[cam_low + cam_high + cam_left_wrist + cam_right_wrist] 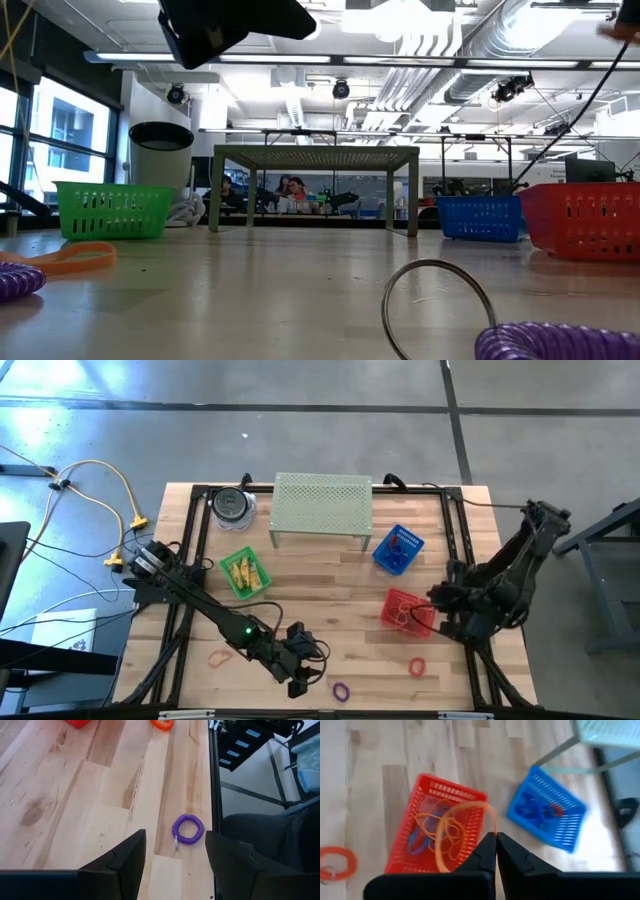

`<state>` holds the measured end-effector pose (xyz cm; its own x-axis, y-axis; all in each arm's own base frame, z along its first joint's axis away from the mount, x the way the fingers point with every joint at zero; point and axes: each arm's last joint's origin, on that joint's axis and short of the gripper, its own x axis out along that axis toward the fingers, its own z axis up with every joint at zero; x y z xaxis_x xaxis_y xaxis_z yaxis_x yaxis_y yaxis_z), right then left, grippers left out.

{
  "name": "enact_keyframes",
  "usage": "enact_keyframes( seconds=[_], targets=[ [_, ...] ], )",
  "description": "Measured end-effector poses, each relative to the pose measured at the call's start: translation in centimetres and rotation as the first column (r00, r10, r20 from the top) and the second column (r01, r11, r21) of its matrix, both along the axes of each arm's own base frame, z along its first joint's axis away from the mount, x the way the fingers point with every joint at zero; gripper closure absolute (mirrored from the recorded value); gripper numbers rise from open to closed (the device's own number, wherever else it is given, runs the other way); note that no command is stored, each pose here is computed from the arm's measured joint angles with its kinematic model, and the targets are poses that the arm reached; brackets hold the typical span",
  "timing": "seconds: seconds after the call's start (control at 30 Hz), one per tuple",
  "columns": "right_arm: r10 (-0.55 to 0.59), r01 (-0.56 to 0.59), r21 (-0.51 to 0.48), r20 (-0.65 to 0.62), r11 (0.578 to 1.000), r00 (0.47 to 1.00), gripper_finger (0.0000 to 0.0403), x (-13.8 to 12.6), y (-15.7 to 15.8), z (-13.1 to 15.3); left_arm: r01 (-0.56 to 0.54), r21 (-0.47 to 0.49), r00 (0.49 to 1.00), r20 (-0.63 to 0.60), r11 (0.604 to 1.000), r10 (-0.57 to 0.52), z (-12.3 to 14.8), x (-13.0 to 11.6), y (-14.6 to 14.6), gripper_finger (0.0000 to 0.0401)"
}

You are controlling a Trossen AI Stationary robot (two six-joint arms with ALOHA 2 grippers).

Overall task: Pick & Place Office Desk Supplies
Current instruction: Put the orange rubberband into the red basket

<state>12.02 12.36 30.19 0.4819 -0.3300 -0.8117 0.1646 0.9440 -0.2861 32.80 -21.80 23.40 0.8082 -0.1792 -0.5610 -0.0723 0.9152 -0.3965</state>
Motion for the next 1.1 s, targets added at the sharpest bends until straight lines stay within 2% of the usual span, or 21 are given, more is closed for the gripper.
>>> enact_keyframes(
  seconds=[0.13, 0.27, 0.47, 0.63, 0.77, 0.87, 0.97, 1.03, 1.1],
  targets=[
    [0.036, -0.043, 0.128, 0.057, 0.991, 0.998, 0.0400, -0.2, -0.2, -3.3, 0.000, -0.004, 1.000, -0.001, 1.000, 0.000, 0.0, 0.0, 0.0, 0.0201],
    [0.080, -0.088, 0.181, 0.051, 0.980, 0.995, 0.0400, 0.4, -0.4, -5.5, -0.001, -0.013, 1.000, -0.005, 1.000, 0.001, 0.0, 0.0, 0.0, 0.0201],
    [0.033, -0.034, 0.259, 0.007, 0.965, 0.999, 0.0399, 1.8, -1.0, -7.1, -0.005, -0.017, 1.000, -0.006, 1.000, 0.005, 0.0, 0.1, 0.2, 0.0201],
    [0.007, 0.007, 0.349, -0.038, 0.937, 0.999, 0.0399, 2.8, -1.3, -7.6, -0.006, -0.017, 1.000, -0.006, 1.000, 0.006, 0.0, 0.1, 0.2, 0.0201],
    [-0.056, 0.068, 0.368, -0.045, 0.927, 0.997, 0.0393, 3.6, -1.6, -7.9, -0.005, -0.016, 1.000, -0.008, 1.000, 0.005, 0.0, 0.1, 0.2, 0.0201],
    [-0.091, 0.120, 0.364, -0.096, 0.924, 0.991, 0.0364, 4.2, -2.0, -8.5, -0.005, -0.010, 1.000, -0.016, 1.000, 0.005, -0.1, 0.1, 0.2, 0.0201],
    [-0.119, 0.158, 0.353, -0.129, 0.922, 0.984, 0.0314, 4.8, -2.4, -9.0, -0.005, -0.004, 1.000, -0.025, 1.000, 0.005, -0.2, 0.0, 0.3, 0.0201],
    [-0.091, 0.135, 0.346, -0.141, 0.929, 0.986, 0.0276, 5.0, -2.5, -9.2, -0.005, 0.000, 1.000, -0.030, 1.000, 0.005, -0.2, 0.0, 0.3, 0.0201],
    [-0.003, 0.055, 0.344, -0.152, 0.937, 0.988, 0.0237, 5.3, -2.6, -9.1, -0.004, 0.002, 0.999, -0.033, 1.000, 0.004, -0.3, 0.0, 0.3, 0.0201]
  ],
)
